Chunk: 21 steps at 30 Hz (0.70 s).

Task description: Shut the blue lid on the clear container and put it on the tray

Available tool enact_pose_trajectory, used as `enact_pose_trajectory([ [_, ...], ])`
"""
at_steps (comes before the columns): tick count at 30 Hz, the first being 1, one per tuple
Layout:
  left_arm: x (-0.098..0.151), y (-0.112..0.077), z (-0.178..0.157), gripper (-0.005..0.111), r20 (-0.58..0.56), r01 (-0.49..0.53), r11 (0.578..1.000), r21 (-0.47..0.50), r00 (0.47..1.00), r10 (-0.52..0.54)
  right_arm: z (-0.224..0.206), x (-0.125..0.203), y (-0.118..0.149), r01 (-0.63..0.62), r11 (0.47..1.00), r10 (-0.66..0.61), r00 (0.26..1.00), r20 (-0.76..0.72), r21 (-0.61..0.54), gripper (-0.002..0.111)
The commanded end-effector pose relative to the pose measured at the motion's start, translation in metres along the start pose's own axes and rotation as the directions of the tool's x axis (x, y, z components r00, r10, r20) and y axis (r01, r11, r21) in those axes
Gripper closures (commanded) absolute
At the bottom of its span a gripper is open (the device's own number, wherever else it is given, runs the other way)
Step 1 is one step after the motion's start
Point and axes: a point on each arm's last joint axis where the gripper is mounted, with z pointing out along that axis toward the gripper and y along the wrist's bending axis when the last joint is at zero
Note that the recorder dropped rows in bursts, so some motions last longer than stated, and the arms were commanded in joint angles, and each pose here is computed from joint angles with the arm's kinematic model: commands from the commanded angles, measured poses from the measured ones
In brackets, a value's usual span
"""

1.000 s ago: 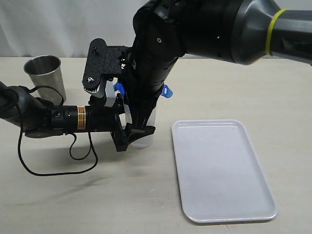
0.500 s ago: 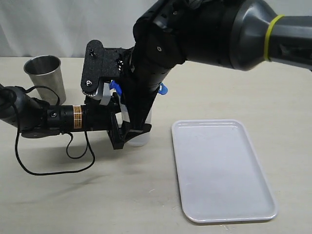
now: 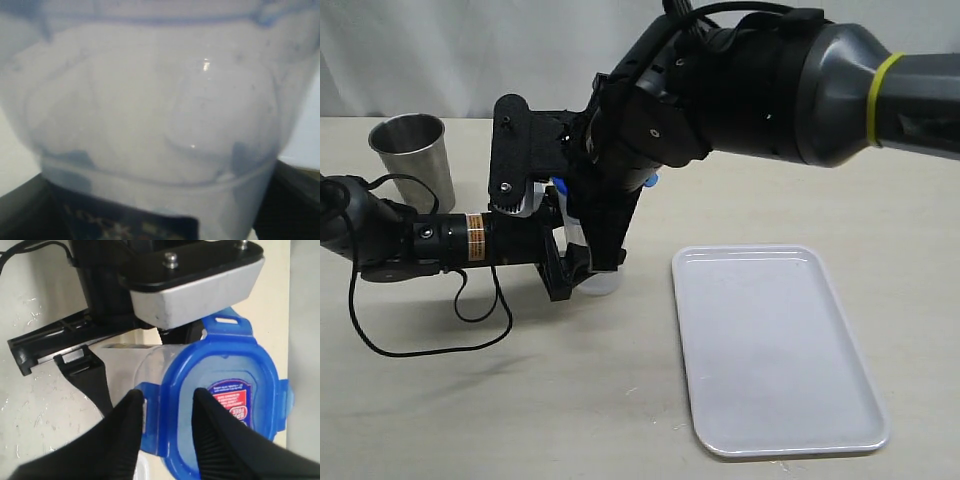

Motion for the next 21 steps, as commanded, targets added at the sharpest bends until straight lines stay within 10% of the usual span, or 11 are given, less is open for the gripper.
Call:
enact_pose_trajectory([
  [1, -0.014, -0.011, -0.002, 0.107, 0.079, -0.091, 0.989, 0.118, 0.993, 0.082, 0.041, 0.025, 0.028, 0.026, 0.988, -0.048, 0.988, -0.144, -0.155, 0.071],
  [21, -0.013, -0.013, -0.002, 0.107, 0.073, -0.099, 0.986, 0.135, 0.993, 0.09, 0.04, 0.035, 0.032, 0.131, 0.982, -0.154, 0.973, -0.172, -0.137, 0.068],
])
